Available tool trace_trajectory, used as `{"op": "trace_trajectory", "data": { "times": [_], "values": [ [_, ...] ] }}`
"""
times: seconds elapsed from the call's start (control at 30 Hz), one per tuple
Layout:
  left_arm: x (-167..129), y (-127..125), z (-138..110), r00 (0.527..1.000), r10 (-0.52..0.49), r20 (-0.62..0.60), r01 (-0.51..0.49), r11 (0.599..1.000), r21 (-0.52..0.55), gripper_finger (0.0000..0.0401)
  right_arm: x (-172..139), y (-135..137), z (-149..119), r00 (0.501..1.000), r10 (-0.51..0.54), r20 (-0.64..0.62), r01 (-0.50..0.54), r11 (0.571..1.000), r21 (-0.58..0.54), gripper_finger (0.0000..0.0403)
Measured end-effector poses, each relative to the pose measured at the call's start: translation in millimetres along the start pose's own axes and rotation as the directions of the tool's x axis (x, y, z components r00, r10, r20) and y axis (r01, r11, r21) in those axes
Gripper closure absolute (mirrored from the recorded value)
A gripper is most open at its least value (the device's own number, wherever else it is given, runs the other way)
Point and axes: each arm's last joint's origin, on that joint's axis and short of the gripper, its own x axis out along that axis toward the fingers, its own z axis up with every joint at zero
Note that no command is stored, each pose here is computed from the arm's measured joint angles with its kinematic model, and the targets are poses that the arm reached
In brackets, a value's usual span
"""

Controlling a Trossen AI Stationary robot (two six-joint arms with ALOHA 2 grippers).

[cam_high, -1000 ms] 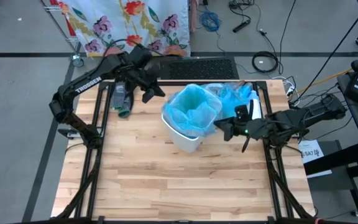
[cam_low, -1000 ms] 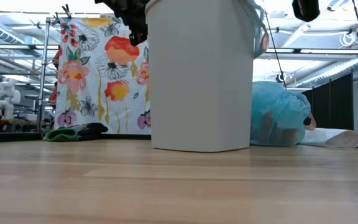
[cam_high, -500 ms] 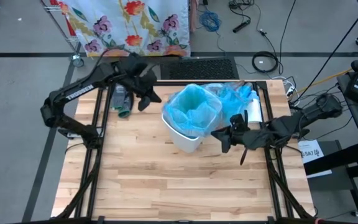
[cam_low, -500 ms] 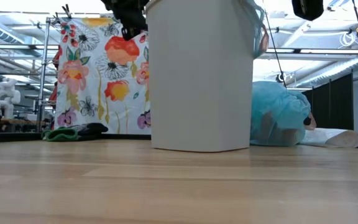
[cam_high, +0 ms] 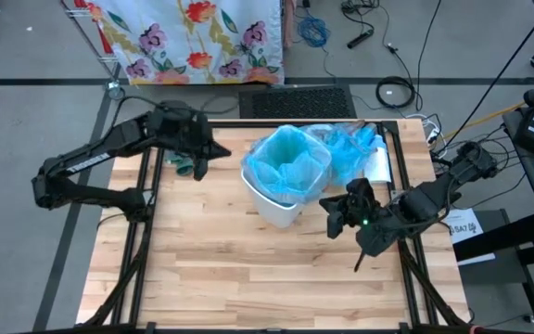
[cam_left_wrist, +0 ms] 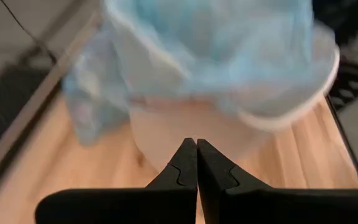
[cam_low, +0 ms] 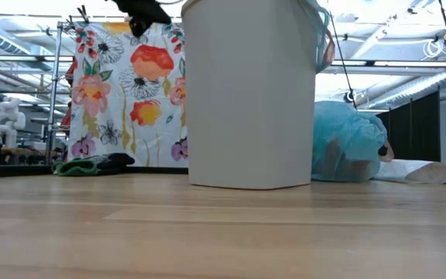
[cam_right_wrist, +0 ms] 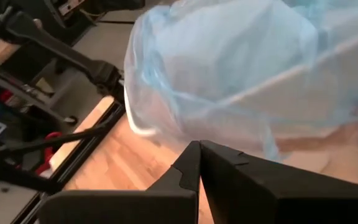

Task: Place trash/remove bag and relplace
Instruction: Insert the new blue trash bag into the trash bin

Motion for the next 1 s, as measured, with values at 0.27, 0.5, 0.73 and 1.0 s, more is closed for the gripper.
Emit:
{"op": "trace_trajectory", "data": {
  "times": [0.27, 0.5, 0.73, 1.0],
  "values": [
    [7.9, 7.2, 10.1, 0.996, 0.043, 0.081, -0.05, 0.995, 0.085, 0.0401, 28.8, 16.1, -3.1, 0.996, -0.086, 0.027, 0.086, 0.996, -0.022, 0.0403],
    [23.2, 14.4, 9.9, 0.998, 0.043, 0.054, -0.047, 0.996, 0.076, 0.0401, 45.5, 20.9, -21.7, 0.992, -0.129, 0.015, 0.128, 0.992, 0.002, 0.0403],
    [34.0, 13.0, 12.6, 0.998, 0.012, 0.065, -0.018, 0.996, 0.091, 0.0401, 50.1, 27.5, -29.1, 0.995, -0.102, 0.011, 0.102, 0.994, 0.03, 0.0403],
    [35.5, 7.8, 10.1, 0.994, -0.098, 0.04, 0.095, 0.992, 0.083, 0.0401, 50.1, 28.1, -28.8, 0.995, -0.097, 0.013, 0.097, 0.995, 0.033, 0.0403]
  ]
}}
